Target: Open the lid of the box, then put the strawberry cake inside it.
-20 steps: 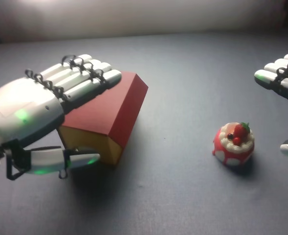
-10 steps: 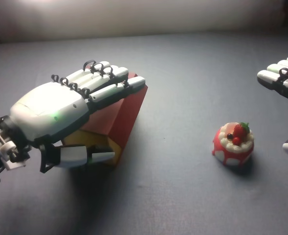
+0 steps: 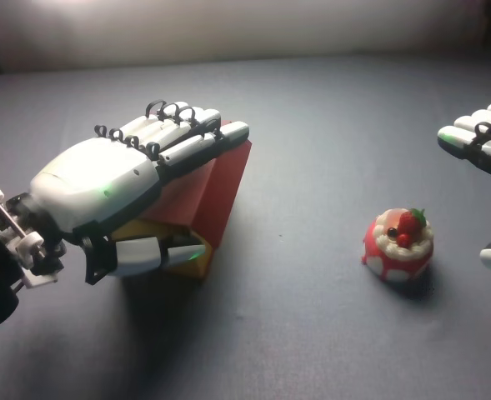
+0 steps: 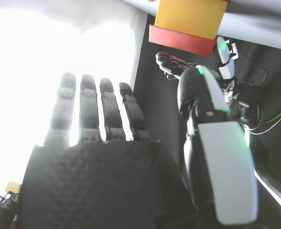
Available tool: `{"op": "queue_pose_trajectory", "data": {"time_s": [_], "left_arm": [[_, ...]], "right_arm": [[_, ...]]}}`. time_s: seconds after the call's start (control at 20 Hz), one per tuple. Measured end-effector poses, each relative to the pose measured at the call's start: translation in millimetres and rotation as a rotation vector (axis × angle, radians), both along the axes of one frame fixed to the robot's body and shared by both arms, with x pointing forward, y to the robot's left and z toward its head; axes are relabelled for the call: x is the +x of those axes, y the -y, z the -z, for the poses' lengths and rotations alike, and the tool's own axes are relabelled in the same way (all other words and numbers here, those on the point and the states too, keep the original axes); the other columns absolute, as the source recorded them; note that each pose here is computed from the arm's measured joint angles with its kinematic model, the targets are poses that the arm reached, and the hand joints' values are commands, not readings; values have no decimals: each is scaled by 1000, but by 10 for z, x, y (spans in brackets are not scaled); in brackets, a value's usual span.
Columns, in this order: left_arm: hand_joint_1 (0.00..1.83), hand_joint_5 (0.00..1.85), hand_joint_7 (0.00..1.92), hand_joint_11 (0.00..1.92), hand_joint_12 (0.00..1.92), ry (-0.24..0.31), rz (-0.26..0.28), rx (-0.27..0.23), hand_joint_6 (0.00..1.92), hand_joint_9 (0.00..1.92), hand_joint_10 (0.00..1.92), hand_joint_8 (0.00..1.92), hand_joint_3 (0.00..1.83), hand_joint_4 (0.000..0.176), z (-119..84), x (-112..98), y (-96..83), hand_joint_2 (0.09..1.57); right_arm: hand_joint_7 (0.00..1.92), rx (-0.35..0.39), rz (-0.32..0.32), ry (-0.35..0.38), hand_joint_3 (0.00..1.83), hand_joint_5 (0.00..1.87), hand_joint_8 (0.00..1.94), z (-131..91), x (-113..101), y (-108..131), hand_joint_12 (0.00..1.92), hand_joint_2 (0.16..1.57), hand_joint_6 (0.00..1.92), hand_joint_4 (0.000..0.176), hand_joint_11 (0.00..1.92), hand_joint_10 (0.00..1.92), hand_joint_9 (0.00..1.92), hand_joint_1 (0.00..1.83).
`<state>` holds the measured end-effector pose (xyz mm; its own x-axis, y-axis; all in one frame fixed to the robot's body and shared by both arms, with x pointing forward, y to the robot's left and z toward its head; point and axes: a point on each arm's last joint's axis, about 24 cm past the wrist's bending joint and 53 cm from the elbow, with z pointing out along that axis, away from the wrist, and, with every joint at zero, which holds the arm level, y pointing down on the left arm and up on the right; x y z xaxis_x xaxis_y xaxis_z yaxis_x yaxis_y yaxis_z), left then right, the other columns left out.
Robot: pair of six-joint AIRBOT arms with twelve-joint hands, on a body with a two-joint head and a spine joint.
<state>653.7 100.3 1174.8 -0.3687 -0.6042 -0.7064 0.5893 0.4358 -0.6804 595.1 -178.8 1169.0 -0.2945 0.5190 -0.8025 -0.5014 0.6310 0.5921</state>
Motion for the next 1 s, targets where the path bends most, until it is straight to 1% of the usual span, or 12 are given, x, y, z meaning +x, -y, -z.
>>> {"op": "queue_pose_trajectory", "data": {"time_s": [0.15, 0.25, 0.3, 0.4, 0.45, 0.6, 0.65, 0.75, 0.8, 0.85, 0.9, 1.0], "left_arm": [[835, 0, 0, 0, 0, 23, -15, -48, 0, 0, 0, 0, 16, 144, -110, 11, -45, 1207], [839, 0, 0, 0, 0, 34, -24, -73, 0, 0, 0, 0, 15, 149, -167, 18, -76, 1207], [892, 0, 0, 0, 0, 41, -26, -83, 0, 0, 0, 0, 8, 162, -194, 17, -86, 1198], [900, 0, 0, 0, 0, 58, -33, -108, 0, 0, 0, 0, 13, 173, -253, 6, -120, 1217], [817, 0, 0, 0, 0, 67, -36, -121, 0, 0, 0, 0, 21, 175, -282, -4, -140, 1238], [757, 0, 0, 0, 0, 87, -57, -155, 0, 0, 0, 0, 20, 176, -369, -15, -236, 1264], [791, 0, 0, 0, 0, 93, -65, -168, 0, 0, 0, 0, 12, 164, -396, -11, -267, 1253], [737, 0, 0, 0, 0, 107, -80, -189, 0, 0, 0, 0, 4, 173, -439, -12, -334, 1241], [746, 0, 0, 0, 0, 111, -89, -201, 0, 0, 0, 0, 3, 152, -460, -7, -365, 1239], [753, 0, 0, 0, 0, 116, -95, -212, 0, 0, 0, 0, 7, 153, -483, -3, -387, 1248], [735, 0, 0, 0, 0, 124, -107, -230, 0, 0, 0, 0, 9, 174, -513, -1, -428, 1259], [744, 0, 0, 0, 0, 128, -125, -251, 0, 0, 0, 0, 7, 168, -546, 16, -481, 1257]], "right_arm": [[0, 2, 4, -1, 6, 0, 0, -2, 5, 8, 0, 1310, 0, 0, 0, 0, 0, 390], [0, 3, 5, -3, 6, 0, 0, 6, 2, 13, 0, 1311, 0, 0, 0, 0, 0, 391], [0, 2, 5, -3, 3, 0, 0, 13, -6, 21, 0, 1307, 0, 0, 0, 0, 0, 410], [0, 4, 5, -6, 2, 0, 0, 21, -5, 19, 0, 1308, 0, 0, 0, 0, 0, 427], [0, 6, 5, -5, 2, 0, 0, 17, -6, 18, 0, 1308, 0, 0, 0, 0, 0, 428], [0, 9, 12, -7, 0, 0, 0, 19, 3, 34, 0, 1302, 0, 0, 0, 0, 0, 454], [0, 11, 14, -8, 0, 0, 0, 19, 5, 36, 0, 1302, 0, 0, 0, 0, 0, 456], [0, 13, 13, -9, 0, 0, 0, 24, 0, 35, 0, 1300, 0, 0, 0, 0, 0, 453], [0, 19, 17, -12, 0, 0, 0, 31, 5, 37, 0, 1300, 0, 0, 0, 0, 0, 491], [0, 20, 16, -14, 0, 0, 0, 36, 4, 31, 0, 1298, 0, 0, 0, 0, 0, 509], [0, 20, 14, -13, 0, 0, 0, 36, 0, 25, 0, 1299, 0, 0, 0, 0, 0, 511], [0, 21, 15, -14, 0, 0, 0, 38, 1, 30, 0, 1298, 0, 0, 0, 0, 0, 523]]}}
